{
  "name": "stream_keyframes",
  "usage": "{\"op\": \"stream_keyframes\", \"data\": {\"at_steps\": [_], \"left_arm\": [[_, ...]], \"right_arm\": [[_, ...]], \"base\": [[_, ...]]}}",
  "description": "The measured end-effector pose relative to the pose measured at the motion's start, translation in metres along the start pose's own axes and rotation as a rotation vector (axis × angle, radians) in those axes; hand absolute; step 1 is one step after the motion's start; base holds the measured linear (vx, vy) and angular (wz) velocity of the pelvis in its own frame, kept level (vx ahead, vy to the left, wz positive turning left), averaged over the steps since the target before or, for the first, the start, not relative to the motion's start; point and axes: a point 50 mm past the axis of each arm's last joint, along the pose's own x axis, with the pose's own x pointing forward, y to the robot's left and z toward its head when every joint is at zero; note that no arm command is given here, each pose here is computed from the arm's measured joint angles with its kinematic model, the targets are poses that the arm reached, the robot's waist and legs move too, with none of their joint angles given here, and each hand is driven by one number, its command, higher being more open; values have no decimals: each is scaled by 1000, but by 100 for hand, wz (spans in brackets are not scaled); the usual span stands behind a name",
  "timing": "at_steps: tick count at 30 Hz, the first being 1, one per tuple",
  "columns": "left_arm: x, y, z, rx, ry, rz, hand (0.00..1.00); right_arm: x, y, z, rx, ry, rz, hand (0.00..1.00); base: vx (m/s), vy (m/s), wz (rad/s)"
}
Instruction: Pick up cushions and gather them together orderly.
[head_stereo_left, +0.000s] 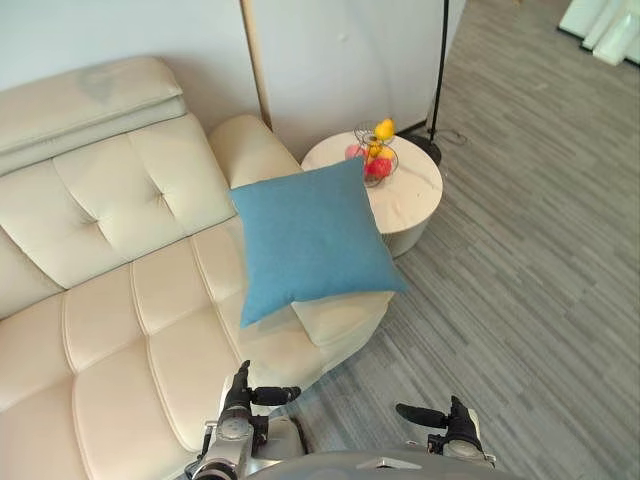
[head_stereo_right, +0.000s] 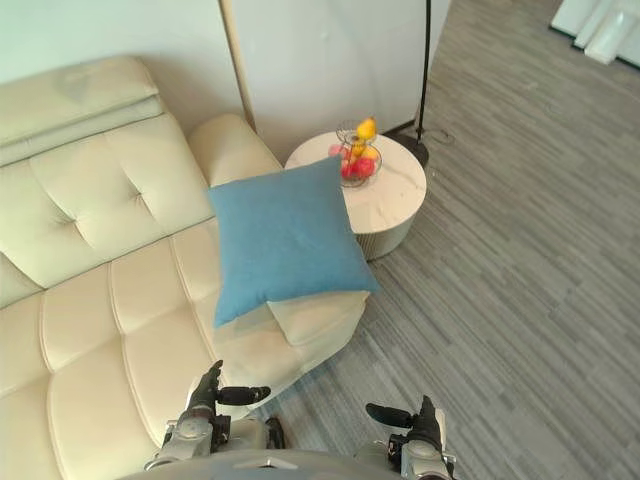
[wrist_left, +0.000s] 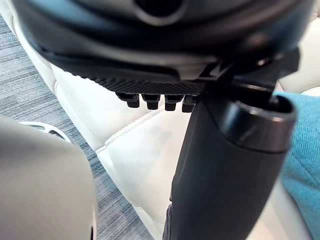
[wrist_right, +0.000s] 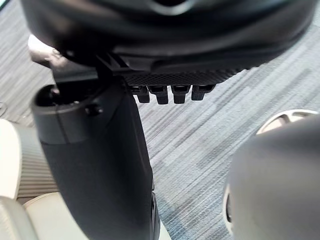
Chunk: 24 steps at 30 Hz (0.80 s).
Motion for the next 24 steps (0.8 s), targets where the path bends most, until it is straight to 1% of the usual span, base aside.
{"op": "stream_keyframes", "data": {"at_steps": [4,6,7,8,12,17,20,23,24], "left_arm": [[0,0,-2,1,13,6,100],[1,2,-1,4,9,8,100],[0,-2,-2,-5,17,1,100],[0,-5,-2,-10,17,0,100],[-4,-8,-11,-46,50,3,100],[-4,-3,-16,-43,62,15,100],[-4,-1,-15,-56,63,22,100],[-6,3,-13,-68,41,37,100],[-7,8,-11,-84,23,52,100]], "right_arm": [[0,3,10,-6,-45,12,100],[-1,3,6,-12,-42,14,100],[1,-5,5,7,-33,-9,100],[1,-7,6,5,-34,-14,100],[2,-10,4,19,-26,-28,100],[-1,-13,0,46,-29,-43,100],[-3,-21,11,70,-101,-66,100],[-7,-30,33,104,-213,-95,100],[-10,-35,45,126,-271,-112,100]], "base": [[36,-161,74],[34,-233,83],[60,-232,69],[87,-168,45],[161,-172,16],[154,-51,14],[123,60,12],[63,68,11],[28,51,10]]}}
